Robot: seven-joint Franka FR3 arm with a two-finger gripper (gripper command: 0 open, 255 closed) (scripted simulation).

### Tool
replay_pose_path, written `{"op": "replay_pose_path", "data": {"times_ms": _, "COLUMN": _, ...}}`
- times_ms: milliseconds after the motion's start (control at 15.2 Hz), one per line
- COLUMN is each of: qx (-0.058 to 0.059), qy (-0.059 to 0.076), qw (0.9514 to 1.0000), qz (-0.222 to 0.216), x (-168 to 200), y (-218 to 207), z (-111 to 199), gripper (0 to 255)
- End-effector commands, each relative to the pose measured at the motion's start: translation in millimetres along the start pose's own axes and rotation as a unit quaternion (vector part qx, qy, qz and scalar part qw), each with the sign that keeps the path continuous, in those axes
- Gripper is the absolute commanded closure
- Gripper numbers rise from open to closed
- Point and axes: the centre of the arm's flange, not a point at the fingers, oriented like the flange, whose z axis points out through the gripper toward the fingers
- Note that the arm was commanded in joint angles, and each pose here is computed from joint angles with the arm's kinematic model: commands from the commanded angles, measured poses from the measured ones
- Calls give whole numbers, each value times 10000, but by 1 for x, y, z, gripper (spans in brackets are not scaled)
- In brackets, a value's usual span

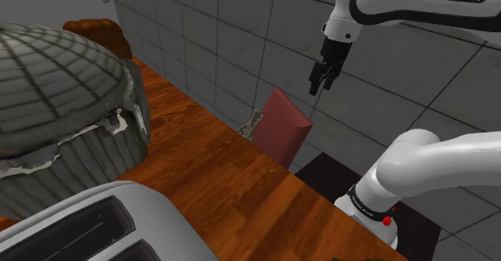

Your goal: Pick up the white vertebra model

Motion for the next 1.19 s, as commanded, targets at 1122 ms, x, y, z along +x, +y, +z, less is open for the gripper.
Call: {"op": "replay_pose_path", "data": {"times_ms": 1122, "qx": -722, "qy": 1397, "qw": 9627, "qz": 2201, "x": 74, "y": -82, "z": 193, "gripper": 0}}
